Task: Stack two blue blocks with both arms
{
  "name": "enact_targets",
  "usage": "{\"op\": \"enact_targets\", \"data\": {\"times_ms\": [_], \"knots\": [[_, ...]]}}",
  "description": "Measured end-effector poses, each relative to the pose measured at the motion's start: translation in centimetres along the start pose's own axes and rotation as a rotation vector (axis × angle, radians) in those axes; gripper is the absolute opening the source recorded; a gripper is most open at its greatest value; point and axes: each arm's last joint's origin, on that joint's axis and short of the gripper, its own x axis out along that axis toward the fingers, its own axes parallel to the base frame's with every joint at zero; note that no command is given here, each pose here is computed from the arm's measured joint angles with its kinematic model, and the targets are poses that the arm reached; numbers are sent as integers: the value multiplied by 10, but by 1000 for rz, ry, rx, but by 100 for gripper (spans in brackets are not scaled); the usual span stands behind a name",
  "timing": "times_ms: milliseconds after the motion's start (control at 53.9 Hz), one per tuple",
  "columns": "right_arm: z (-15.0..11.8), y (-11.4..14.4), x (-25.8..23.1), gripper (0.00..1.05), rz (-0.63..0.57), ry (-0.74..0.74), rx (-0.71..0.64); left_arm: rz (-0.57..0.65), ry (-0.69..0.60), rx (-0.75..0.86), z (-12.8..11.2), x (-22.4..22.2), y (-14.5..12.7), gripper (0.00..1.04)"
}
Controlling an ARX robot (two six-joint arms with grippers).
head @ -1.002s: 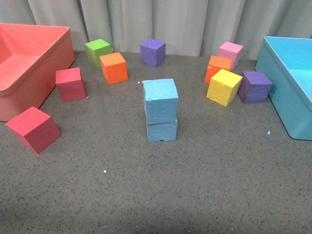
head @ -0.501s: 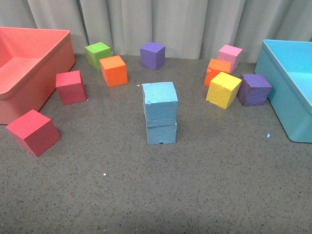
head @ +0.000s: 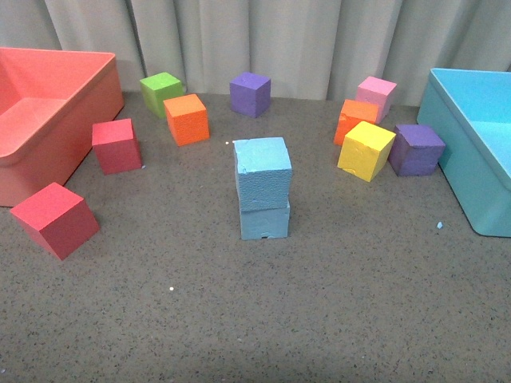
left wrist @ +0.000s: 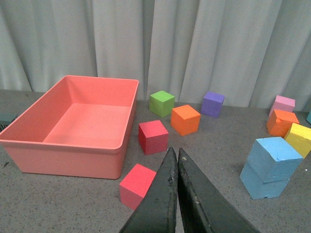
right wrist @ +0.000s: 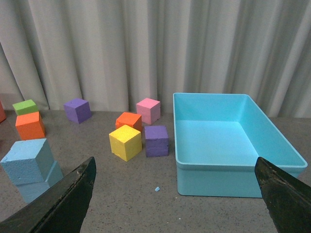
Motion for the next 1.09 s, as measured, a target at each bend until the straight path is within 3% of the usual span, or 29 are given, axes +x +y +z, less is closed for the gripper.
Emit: {"op": "enact_targets", "data": {"times_ms": [353, 705, 891, 1095], "knots": [[0, 0, 0, 95, 0, 0, 0, 0, 6, 0, -3, -12, 0, 6], [0, 0, 0, 95, 0, 0, 0, 0, 6, 0, -3, -12, 0, 63], [0, 0, 0, 95, 0, 0, 0, 0, 6, 0, -3, -12, 0, 98], [0, 0, 0, 95, 0, 0, 0, 0, 6, 3, -3, -12, 0, 98]]}}
